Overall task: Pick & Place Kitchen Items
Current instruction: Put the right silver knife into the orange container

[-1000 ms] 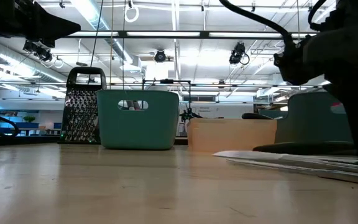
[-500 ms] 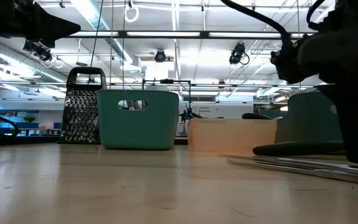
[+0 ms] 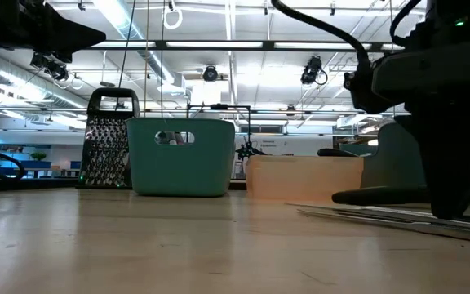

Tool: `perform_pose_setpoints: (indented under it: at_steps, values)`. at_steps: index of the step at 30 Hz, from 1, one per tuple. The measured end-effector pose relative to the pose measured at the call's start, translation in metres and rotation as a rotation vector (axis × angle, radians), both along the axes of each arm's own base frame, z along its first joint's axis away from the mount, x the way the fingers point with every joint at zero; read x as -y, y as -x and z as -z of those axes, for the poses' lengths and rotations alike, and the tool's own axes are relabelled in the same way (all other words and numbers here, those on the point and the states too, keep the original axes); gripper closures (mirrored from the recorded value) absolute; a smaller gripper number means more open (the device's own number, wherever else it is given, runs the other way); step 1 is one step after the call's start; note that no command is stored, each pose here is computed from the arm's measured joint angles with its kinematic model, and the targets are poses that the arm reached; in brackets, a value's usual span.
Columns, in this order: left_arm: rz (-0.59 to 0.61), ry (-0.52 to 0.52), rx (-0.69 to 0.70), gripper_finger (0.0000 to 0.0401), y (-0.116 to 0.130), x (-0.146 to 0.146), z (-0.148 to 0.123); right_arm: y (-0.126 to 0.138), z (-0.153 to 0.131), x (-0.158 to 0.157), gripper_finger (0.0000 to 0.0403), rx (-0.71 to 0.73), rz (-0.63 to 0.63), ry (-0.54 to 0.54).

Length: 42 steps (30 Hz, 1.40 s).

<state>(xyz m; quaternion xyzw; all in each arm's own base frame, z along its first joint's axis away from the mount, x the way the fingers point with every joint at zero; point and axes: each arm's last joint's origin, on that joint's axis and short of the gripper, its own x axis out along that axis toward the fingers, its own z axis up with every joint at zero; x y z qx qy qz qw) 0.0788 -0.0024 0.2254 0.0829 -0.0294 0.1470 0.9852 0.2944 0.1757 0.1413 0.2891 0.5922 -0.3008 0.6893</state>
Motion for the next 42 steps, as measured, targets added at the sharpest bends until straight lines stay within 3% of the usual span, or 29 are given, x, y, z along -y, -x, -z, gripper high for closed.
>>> perform_pose_setpoints:
  at_steps: [9, 21, 29, 34, 42]
  values:
    - [0.001, 0.007, 0.003, 0.0383, 0.000, 0.000, 0.000, 0.000, 0.003, 0.003, 0.0270, -0.017, -0.116, 0.048]
    - [0.011, 0.056, 0.017, 0.0383, 0.000, 0.000, 0.000, -0.008, 0.009, 0.017, 0.0329, -0.049, -0.471, 0.234]
    - [0.218, 0.113, 0.022, 0.0383, -0.002, 0.006, 0.000, -0.022, 0.018, 0.036, 0.0352, -0.081, -0.607, 0.280]
    - [0.264, 0.157, -0.073, 0.0383, -0.015, 0.010, 0.007, -0.027, 0.019, 0.042, 0.0350, -0.079, -0.681, 0.336]
    - [0.253, 0.182, -0.264, 0.0383, -0.058, 0.019, 0.026, -0.030, 0.019, 0.045, 0.0352, -0.067, -0.724, 0.379]
